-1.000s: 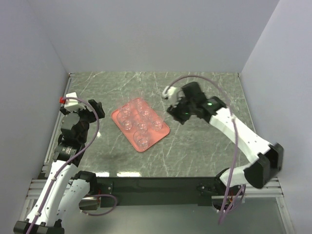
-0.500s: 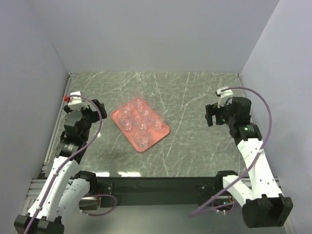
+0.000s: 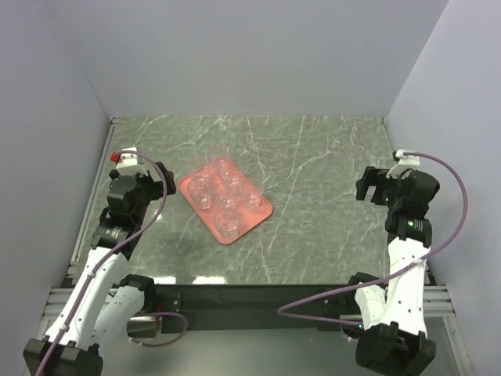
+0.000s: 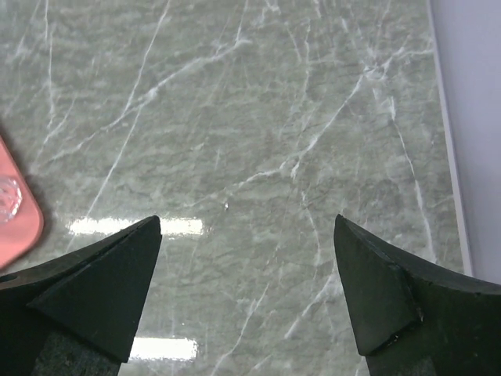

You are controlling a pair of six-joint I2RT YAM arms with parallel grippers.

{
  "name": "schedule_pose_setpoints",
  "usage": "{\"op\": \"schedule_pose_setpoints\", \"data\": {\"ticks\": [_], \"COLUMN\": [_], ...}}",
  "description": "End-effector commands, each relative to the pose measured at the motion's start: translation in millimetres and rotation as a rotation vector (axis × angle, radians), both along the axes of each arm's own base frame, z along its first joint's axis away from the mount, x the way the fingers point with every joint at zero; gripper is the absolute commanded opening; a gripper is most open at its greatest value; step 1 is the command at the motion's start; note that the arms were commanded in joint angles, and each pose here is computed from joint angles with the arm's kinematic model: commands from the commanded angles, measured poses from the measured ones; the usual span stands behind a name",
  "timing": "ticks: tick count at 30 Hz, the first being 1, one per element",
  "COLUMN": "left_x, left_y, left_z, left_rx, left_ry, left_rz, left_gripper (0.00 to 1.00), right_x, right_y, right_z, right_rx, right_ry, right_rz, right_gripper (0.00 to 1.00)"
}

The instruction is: Place the glasses into the tray

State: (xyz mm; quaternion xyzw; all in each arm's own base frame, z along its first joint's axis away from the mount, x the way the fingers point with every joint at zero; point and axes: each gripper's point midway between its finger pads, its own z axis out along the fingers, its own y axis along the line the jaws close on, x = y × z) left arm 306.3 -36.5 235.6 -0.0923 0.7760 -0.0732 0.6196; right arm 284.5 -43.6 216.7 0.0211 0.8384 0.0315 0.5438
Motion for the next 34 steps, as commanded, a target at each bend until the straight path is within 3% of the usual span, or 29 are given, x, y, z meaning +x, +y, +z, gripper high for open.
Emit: {"op": "schedule_pose_setpoints", "data": {"ticks": [1,6,15,34], "left_x": [-9.2,-21.1,-22.7,-31.7], "left_y": [5.7,21.6,26.2,27.6], "left_z": [21.2,18.0,14.9,29.9], "left_rx": [-0.014,0.016,0.021,0.003], "left_ry": [-0.054,-0.026,-0.028,-0.095], "left_rz": [0.028,0.1,0.124,0.123], "left_gripper": [0.99,0.99,0.99,1.0], "right_x": [1.0,-11.0,-27.8,-24.4], "right_y": [-9.5,-37.3,-62.6,-76.3], "right_z": [22.7,40.8,49.0,37.8], "right_rx": [0.021,-0.006,0.003,-0.005], "right_ry": [-0.111,-0.206,-0.297,-0.264], "right_rz": [-0.079,-0.282,-0.482,-0.548], "right_gripper": [0.99,1.0,1.0,1.0]}}
